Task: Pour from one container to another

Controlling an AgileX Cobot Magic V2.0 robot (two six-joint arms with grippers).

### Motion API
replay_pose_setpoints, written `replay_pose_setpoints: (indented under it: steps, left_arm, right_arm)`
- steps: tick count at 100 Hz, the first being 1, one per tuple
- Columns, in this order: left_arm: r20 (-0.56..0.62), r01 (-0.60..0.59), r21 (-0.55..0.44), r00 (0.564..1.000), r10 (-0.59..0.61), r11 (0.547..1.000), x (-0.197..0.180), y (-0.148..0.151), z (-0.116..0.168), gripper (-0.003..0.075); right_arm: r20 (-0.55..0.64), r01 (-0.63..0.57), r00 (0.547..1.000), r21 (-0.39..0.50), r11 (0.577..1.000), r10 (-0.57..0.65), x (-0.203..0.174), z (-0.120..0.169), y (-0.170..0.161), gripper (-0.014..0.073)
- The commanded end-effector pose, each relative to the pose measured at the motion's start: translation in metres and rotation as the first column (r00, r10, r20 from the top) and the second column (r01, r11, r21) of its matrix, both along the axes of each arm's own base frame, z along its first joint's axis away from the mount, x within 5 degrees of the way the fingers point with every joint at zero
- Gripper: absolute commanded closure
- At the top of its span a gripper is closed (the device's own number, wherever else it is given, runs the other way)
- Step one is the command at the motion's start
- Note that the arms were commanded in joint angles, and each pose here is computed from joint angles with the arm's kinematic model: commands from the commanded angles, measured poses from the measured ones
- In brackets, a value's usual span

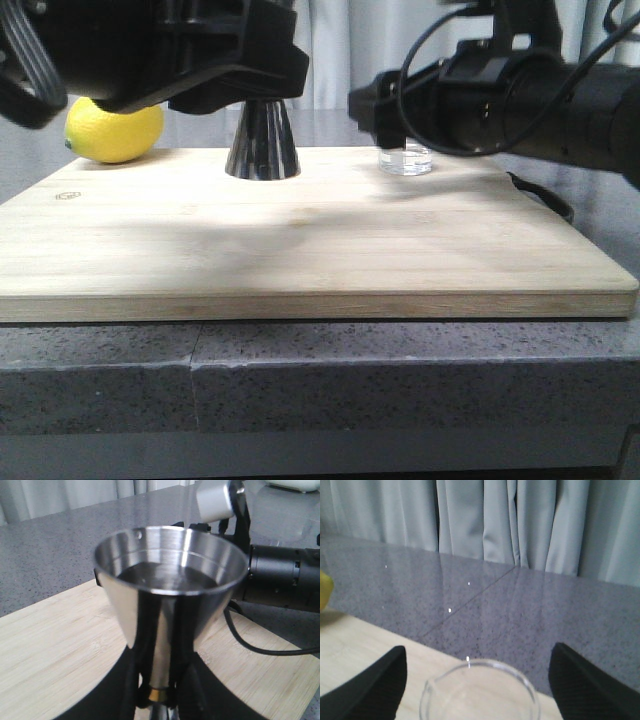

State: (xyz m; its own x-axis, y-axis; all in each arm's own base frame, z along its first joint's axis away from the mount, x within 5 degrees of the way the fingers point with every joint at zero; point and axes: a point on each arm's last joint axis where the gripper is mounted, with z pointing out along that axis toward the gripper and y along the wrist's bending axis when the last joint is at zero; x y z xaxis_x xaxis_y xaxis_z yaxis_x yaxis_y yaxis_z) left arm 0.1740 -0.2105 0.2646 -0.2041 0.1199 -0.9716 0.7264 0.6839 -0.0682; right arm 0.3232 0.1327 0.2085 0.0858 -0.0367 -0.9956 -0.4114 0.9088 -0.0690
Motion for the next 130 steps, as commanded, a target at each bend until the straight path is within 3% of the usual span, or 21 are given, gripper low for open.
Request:
replay_pose_setpoints:
  steps: [1,26,52,73,95,130]
  left_arm:
    - [0.111,-0.004,-0.111,0.994,0.016,0.994,0.001,-0.001,0.025,0.0740]
    - [0.147,-0.024,-0.091,0.988,0.037,0.996,0.010,-0.002,0.019,0.0740]
    - [0.175,-0.125,-0.110,0.974,0.143,0.986,0.036,0.009,0.009,0.0739]
    - [0.163,-0.207,-0.163,0.959,0.234,0.965,0.056,0.021,0.003,0.0739]
    - [0.138,-0.252,-0.160,0.952,0.274,0.954,0.068,0.026,-0.009,0.0739]
    - [0.107,-0.259,-0.120,0.956,0.272,0.958,0.074,0.021,-0.027,0.0739]
  right_arm:
    - [0.196,0.004,0.980,0.093,0.996,-0.022,-0.006,0.046,-0.005,0.0064]
    - [0.342,-0.016,0.939,0.152,0.988,-0.037,-0.026,0.093,-0.013,0.0064]
    - [0.510,-0.052,0.858,0.218,0.975,-0.068,-0.065,0.153,-0.028,0.0064]
    - [0.600,-0.079,0.794,0.253,0.964,-0.093,-0.094,0.185,-0.039,0.0064]
    - [0.651,-0.097,0.751,0.273,0.957,-0.109,-0.113,0.202,-0.047,0.0064]
    - [0.658,-0.100,0.745,0.276,0.956,-0.112,-0.114,0.204,-0.047,0.0064]
